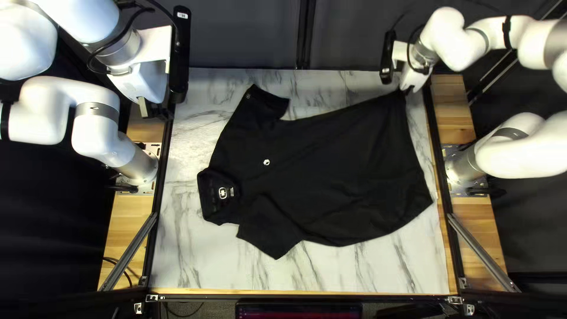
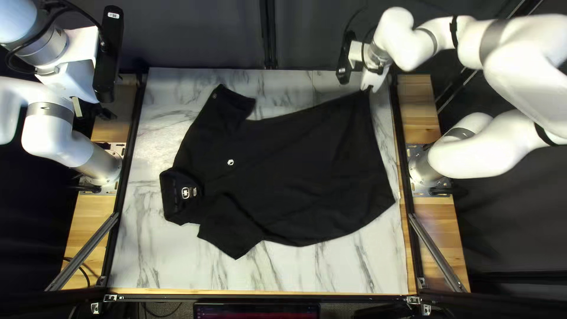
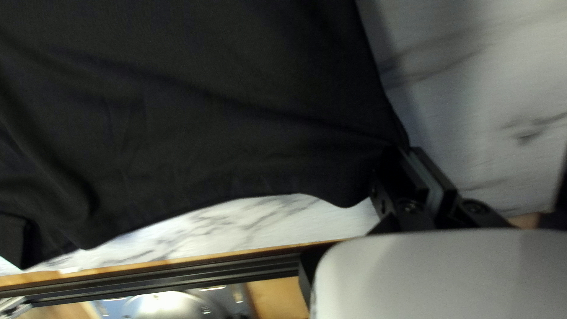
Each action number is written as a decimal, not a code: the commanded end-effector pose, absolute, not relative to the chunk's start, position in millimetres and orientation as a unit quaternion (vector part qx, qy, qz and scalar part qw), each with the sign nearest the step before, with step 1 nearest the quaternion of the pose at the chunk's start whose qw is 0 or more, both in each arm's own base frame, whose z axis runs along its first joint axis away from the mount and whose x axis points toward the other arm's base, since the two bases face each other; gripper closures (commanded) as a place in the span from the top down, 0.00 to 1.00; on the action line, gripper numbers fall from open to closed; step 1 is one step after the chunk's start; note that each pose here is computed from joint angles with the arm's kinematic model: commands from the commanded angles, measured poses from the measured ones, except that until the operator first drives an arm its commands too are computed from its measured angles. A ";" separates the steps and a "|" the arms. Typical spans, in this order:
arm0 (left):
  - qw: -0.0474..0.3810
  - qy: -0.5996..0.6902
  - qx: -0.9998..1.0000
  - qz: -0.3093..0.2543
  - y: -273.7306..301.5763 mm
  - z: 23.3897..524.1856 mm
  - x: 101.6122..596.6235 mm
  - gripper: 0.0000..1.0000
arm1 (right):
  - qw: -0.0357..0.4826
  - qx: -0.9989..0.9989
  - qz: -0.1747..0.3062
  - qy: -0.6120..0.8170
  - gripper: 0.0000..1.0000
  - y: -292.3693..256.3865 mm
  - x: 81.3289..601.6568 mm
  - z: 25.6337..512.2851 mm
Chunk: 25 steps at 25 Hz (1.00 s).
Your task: Fold t-shirt
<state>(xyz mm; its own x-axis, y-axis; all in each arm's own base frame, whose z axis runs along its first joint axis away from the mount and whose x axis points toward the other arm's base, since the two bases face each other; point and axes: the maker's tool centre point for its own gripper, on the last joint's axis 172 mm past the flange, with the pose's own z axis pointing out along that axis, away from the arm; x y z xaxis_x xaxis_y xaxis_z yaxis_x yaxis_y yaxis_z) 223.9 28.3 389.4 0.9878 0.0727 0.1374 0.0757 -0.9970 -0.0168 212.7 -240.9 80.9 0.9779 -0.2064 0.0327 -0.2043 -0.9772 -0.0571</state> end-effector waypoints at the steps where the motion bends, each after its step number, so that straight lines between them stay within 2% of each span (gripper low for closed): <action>1: 0.011 -0.037 -0.997 -0.069 28.3 389.4 223.9 1.00 | 0.032 -0.994 -0.037 0.103 1.00 -215.1 214.5 63.6; 6: 0.011 -0.037 -0.997 -0.069 28.3 389.4 223.9 1.00 | 0.029 -0.994 -0.058 0.093 1.00 -195.4 211.5 67.8; 13: 0.011 -0.037 -0.997 -0.069 28.3 389.4 223.9 1.00 | 0.014 -0.994 -0.083 0.064 1.00 -152.5 216.7 121.0; 21: 0.011 -0.037 -0.997 -0.069 28.3 389.4 223.9 1.00 | 0.021 -0.997 -0.075 -0.019 1.00 -30.5 235.1 128.1; 25: 0.011 -0.037 -0.997 -0.069 28.3 389.4 223.9 1.00 | 0.020 -0.997 -0.051 -0.059 1.00 40.1 244.8 116.4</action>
